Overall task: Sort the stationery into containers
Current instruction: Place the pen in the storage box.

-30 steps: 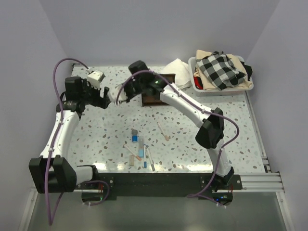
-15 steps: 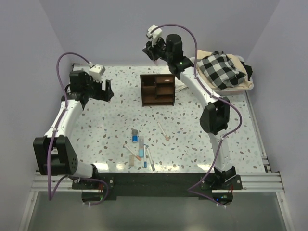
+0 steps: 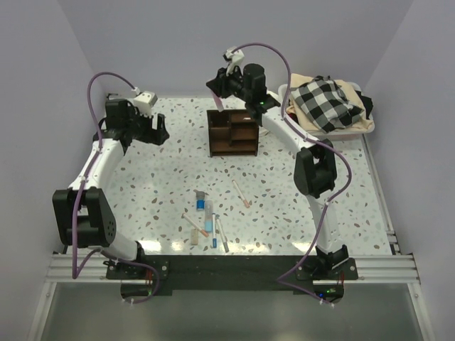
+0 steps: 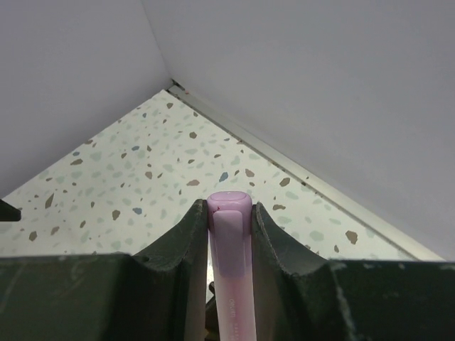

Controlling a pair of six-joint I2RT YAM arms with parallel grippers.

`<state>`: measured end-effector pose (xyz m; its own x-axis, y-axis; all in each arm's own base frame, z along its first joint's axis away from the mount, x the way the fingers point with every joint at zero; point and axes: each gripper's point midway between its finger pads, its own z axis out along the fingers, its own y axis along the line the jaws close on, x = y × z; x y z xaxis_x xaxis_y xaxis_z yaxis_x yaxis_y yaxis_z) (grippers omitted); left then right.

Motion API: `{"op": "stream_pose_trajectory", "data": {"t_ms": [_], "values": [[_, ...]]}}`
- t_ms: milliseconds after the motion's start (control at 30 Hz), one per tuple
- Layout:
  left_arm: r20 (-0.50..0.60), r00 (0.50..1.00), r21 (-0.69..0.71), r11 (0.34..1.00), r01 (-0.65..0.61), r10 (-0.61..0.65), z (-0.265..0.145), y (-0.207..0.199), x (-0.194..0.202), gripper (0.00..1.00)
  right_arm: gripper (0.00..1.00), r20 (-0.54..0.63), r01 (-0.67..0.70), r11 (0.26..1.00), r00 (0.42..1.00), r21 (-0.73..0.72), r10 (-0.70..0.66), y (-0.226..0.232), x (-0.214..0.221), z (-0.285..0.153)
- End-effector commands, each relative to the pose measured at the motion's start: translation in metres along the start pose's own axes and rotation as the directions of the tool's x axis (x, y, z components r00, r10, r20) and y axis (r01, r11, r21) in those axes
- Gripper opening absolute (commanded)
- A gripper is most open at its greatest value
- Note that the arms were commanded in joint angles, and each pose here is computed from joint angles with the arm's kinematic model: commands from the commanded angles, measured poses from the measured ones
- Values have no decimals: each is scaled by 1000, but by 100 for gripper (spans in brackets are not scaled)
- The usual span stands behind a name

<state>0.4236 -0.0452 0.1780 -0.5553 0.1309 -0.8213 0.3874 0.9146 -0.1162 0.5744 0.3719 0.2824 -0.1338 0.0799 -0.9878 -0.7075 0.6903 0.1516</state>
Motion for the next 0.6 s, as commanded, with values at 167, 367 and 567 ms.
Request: {"op": "stream_pose_trajectory", "data": {"t_ms": [167,367,567], "values": [[32,999,-2,999,-44,44,0,6,-18,84,0,61,-32,998,998,-48,35,15,-6,-6],[23,998,2,999,-52,52,2,6,-15,84,0,56,7,1000,998,-26,-6,17,9,-15],[22,998,-1,998,-60,60,2,7,-17,84,54,93,39,999,995,-24,-37,19,14,-26]]}}
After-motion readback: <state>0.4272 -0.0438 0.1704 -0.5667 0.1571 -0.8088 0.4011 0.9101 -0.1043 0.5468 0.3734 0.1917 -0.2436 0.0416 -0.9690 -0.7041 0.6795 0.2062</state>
